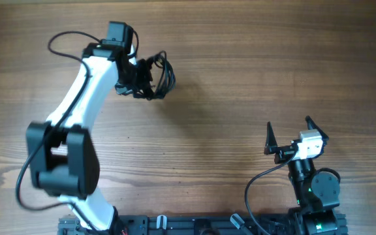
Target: Untangle cables
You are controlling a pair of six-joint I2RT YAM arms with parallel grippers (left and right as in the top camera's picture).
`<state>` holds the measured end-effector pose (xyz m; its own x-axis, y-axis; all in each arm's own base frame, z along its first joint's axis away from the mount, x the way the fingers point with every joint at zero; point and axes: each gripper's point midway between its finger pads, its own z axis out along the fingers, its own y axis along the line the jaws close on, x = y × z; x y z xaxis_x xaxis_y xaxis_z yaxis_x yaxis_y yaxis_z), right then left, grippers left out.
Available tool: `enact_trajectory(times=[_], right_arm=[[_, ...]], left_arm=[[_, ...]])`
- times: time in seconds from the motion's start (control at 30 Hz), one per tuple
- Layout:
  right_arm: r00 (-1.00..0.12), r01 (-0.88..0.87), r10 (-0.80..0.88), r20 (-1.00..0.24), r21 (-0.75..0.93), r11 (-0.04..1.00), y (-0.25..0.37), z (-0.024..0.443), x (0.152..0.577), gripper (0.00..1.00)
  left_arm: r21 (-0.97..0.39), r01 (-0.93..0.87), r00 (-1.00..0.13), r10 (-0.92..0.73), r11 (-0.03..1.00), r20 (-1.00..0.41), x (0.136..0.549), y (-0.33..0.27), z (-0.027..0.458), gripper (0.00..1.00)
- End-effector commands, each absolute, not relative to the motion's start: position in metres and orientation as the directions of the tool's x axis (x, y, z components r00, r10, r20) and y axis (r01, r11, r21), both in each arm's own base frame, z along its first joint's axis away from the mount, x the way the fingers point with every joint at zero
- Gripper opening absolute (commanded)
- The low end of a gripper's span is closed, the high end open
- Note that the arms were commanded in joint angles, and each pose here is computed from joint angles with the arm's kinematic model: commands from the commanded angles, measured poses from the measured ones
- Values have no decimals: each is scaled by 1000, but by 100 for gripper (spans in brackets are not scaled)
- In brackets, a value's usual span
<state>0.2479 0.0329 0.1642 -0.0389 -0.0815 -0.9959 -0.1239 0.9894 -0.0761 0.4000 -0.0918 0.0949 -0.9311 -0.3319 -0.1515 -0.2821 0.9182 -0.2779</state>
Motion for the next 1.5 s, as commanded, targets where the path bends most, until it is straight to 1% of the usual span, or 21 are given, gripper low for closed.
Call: enact_trajectory(times=[0.0,0.07,0.13,0.17,0.2,0.23,0.3,0.33,0.67,0.7,0.73,0.8,0.83,0.87,0.9,0.93,0.97,1.17,1.33,1.4,1.47], right_arm=[[-38,-99,-66,-997,-62,993,28,165,248,100],[-38,-99,-66,-997,-62,993,28,165,248,100],[-38,-99,-66,-997,-62,993,28,165,248,100],[-38,-99,-66,-997,-62,993,28,165,248,100],[-38,-99,-66,-997,-62,993,28,165,248,100],[-38,-99,-66,-997,-62,993,28,165,248,100],[-38,-99,-66,-997,-62,993,28,165,248,100],[-38,-99,-66,-997,-62,993,28,165,248,99],[-38,-99,-66,-997,-62,993,28,165,248,100],[-38,-99,-66,-997,-62,993,28,165,248,100],[-38,-99,-66,-997,-62,993,28,165,248,100],[-38,-99,-66,-997,-62,993,28,165,248,100],[-38,-99,-66,-997,-62,993,28,165,248,100],[-38,-99,-66,-997,-62,993,28,165,248,100],[-38,-99,-66,-997,-62,993,28,165,248,100],[-38,-99,-66,-997,-62,993,28,165,248,100],[-38,-99,-66,-997,-62,993,28,165,248,100],[-38,-99,-66,-997,-62,993,28,165,248,100],[-38,-99,-66,-997,-62,993,28,165,248,100],[-38,-99,-66,-997,-62,993,28,165,248,100],[-38,-99,-66,-997,-62,993,28,165,248,100]], left_arm=[[-230,-363,-884,-411,903,-221,400,-73,117,4],[-178,-390,-882,-422,903,-209,394,-64,111,13],[-165,-394,-886,-421,904,-195,393,-64,104,16],[-164,-394,-886,-421,904,-193,393,-64,103,30],[-161,-394,-888,-420,905,-189,392,-64,102,53],[-157,-394,-890,-419,906,-182,391,-64,100,56],[-146,-396,-894,-417,907,-165,385,-64,93,90],[-142,-397,-895,-417,907,-159,383,-63,89,100],[-136,-398,-896,-417,907,-153,381,-63,85,100],[-135,-399,-897,-417,907,-150,380,-63,84,99],[-133,-399,-897,-416,907,-148,379,-63,82,95],[-135,-399,-897,-417,907,-150,378,-63,76,81],[-139,-398,-896,-417,907,-156,379,-63,71,66],[-144,-393,-897,-413,908,-154,376,-65,62,42],[-148,-387,-901,-407,910,-148,374,-68,56,27],[-154,-365,-912,-386,918,-138,367,-77,45,6],[-152,-350,-919,-370,924,-138,364,-81,41,4],[-149,-291,-942,-310,945,-130,353,-104,32,4],[-214,-288,-910,-337,933,-241,370,-99,87,4],[-186,-380,-851,-421,906,-312,375,-73,106,14],[-120,-467,-796,-476,876,-375,380,-42,111,18]])
